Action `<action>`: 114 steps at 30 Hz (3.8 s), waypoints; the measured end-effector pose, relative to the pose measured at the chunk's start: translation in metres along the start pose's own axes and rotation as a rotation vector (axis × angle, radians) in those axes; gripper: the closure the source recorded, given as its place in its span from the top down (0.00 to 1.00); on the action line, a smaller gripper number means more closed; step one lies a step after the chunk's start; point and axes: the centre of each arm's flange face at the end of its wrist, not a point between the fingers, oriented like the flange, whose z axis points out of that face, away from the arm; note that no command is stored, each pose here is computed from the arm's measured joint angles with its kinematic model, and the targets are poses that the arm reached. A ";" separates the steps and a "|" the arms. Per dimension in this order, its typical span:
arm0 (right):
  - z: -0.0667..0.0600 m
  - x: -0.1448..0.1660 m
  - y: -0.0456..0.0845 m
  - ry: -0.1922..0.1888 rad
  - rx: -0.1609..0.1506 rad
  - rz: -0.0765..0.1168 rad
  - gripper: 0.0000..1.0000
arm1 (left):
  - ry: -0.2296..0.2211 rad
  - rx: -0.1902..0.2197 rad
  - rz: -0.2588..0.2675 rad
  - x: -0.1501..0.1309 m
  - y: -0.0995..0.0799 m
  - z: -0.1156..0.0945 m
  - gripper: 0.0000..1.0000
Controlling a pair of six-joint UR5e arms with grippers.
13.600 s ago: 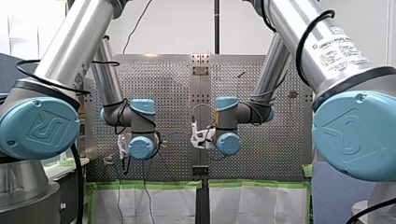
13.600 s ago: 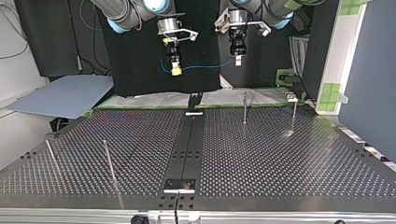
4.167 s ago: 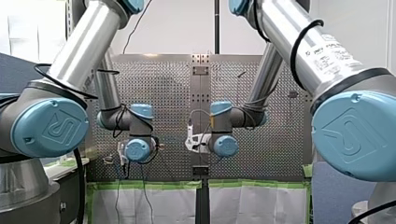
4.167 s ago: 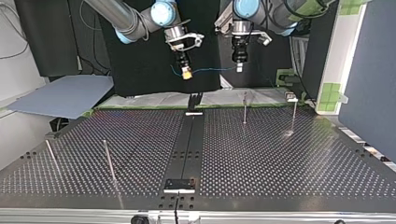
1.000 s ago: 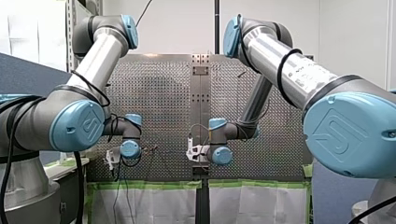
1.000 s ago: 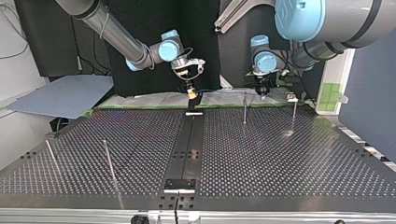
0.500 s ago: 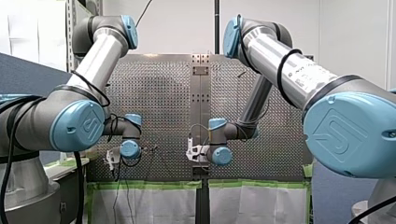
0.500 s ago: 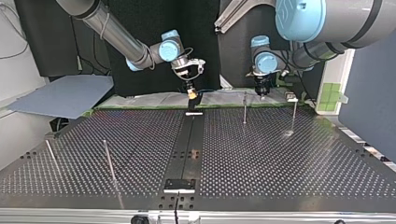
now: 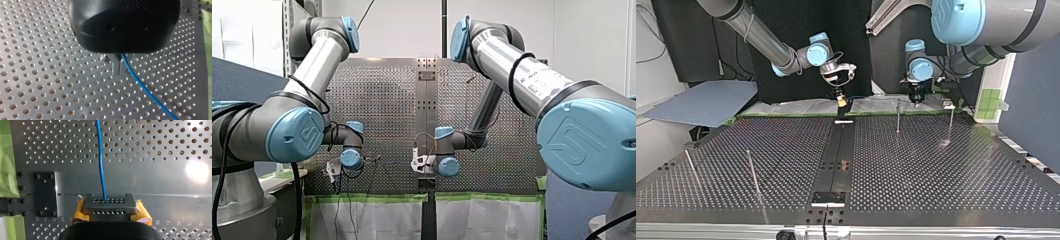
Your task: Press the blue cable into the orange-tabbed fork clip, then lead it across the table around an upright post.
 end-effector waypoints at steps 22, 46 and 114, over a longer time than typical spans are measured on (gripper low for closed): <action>0.000 -0.001 0.001 -0.006 -0.009 0.003 0.00 | 0.053 -0.020 0.014 0.030 0.005 0.013 0.01; 0.019 0.016 0.016 0.022 -0.038 0.006 0.00 | 0.018 -0.020 -0.048 0.011 0.001 0.040 0.01; 0.022 0.016 0.046 -0.020 -0.085 0.003 0.00 | 0.166 0.069 -0.024 0.011 0.004 -0.020 1.00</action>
